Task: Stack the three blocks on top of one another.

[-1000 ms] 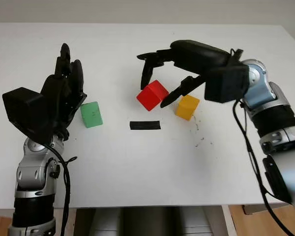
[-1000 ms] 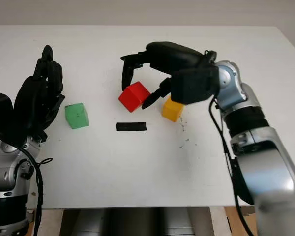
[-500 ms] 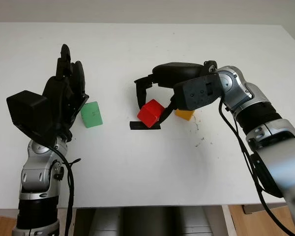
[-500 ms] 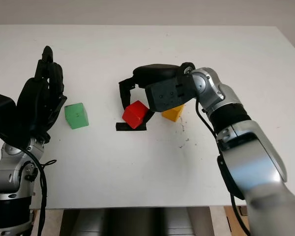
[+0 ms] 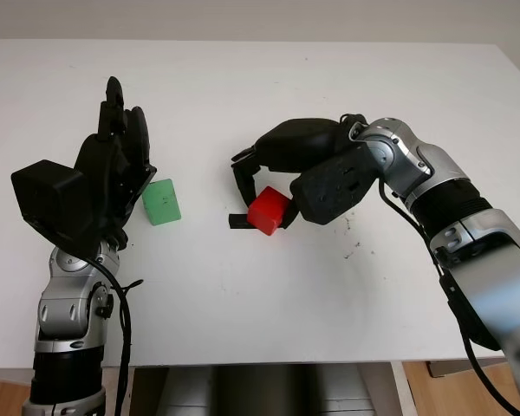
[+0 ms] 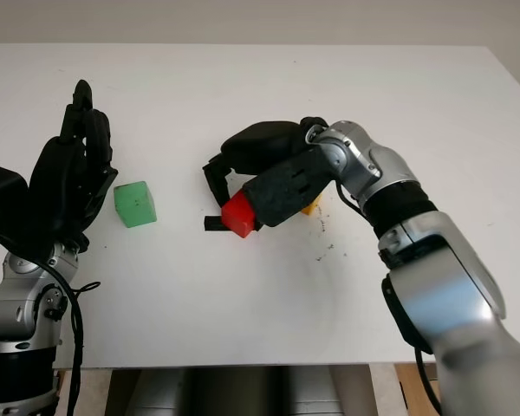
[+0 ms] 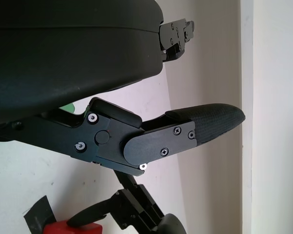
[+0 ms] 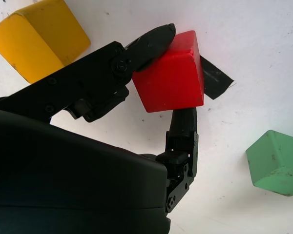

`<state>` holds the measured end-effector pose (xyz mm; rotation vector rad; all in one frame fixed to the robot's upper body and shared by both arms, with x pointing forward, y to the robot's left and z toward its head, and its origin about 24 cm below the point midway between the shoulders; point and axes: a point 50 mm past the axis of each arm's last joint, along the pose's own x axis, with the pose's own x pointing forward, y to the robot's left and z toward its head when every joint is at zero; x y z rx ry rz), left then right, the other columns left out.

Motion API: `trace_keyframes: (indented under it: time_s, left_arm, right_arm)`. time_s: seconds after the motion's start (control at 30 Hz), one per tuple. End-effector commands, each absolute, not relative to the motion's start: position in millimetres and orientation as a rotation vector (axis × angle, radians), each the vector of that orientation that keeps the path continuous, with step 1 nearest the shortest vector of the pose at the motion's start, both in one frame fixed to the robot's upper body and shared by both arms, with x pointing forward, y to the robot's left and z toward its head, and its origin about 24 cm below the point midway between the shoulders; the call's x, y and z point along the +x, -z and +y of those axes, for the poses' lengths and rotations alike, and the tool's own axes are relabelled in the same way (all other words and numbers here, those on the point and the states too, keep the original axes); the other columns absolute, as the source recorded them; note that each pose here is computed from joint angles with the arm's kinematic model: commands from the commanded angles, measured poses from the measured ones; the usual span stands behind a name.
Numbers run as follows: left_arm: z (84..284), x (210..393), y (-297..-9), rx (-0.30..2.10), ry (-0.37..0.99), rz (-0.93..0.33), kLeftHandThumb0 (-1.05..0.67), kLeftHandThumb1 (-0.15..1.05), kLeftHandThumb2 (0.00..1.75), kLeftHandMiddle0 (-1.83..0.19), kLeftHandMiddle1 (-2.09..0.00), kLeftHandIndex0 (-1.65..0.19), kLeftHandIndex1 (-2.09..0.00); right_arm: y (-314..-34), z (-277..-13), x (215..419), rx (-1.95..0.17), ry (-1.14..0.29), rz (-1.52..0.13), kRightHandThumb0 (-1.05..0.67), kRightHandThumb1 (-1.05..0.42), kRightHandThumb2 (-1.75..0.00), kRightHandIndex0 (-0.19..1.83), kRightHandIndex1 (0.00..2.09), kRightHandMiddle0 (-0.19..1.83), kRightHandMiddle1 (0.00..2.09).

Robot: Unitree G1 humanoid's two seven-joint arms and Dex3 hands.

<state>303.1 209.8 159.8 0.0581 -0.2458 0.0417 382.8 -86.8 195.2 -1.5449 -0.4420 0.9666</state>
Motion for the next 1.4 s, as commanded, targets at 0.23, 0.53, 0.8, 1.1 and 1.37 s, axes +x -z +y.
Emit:
trace_keyframes:
  time_s: [0.23, 0.53, 0.8, 1.1, 1.37]
  left_arm:
    - [207.5, 301.7, -161.9, 0.054, -0.037, -0.264, -0.8, 1.05, 0.7, 0.19, 0.0, 0.19, 0.0]
    - [207.9, 299.9, -160.5, 0.051, -0.048, -0.263, -0.8, 1.05, 0.69, 0.19, 0.0, 0.19, 0.0]
    - [207.8, 300.2, -159.6, 0.049, -0.05, -0.258, -0.81, 1.05, 0.69, 0.19, 0.0, 0.19, 0.0]
    - [207.9, 299.9, -159.9, 0.045, -0.05, -0.261, -0.81, 1.05, 0.68, 0.19, 0.0, 0.19, 0.0]
    - [208.5, 300.0, -160.1, 0.05, -0.047, -0.262, -0.81, 1.05, 0.68, 0.19, 0.0, 0.19, 0.0]
  right_arm:
    - [-195.4, -78.3, 381.9, -1.55, -0.967, -0.495, -0.45, -0.91, -0.06, 0.26, 0.05, 0.44, 1.47]
    - [-196.7, -75.9, 384.6, -1.547, -0.954, -0.483, -0.43, -0.91, -0.05, 0.26, 0.05, 0.44, 1.41]
    - [-196.5, -77.8, 386.2, -1.541, -0.948, -0.471, -0.44, -0.92, -0.06, 0.25, 0.05, 0.45, 1.4]
    - [-206.5, -89.9, 388.9, -1.534, -0.96, -0.379, -0.69, -0.84, -0.05, -0.02, 0.03, 0.08, 0.44]
    - [-244.3, -121.6, 382.8, -1.538, -0.935, -0.366, -0.8, -0.8, -0.05, -0.19, 0.0, -0.19, 0.07]
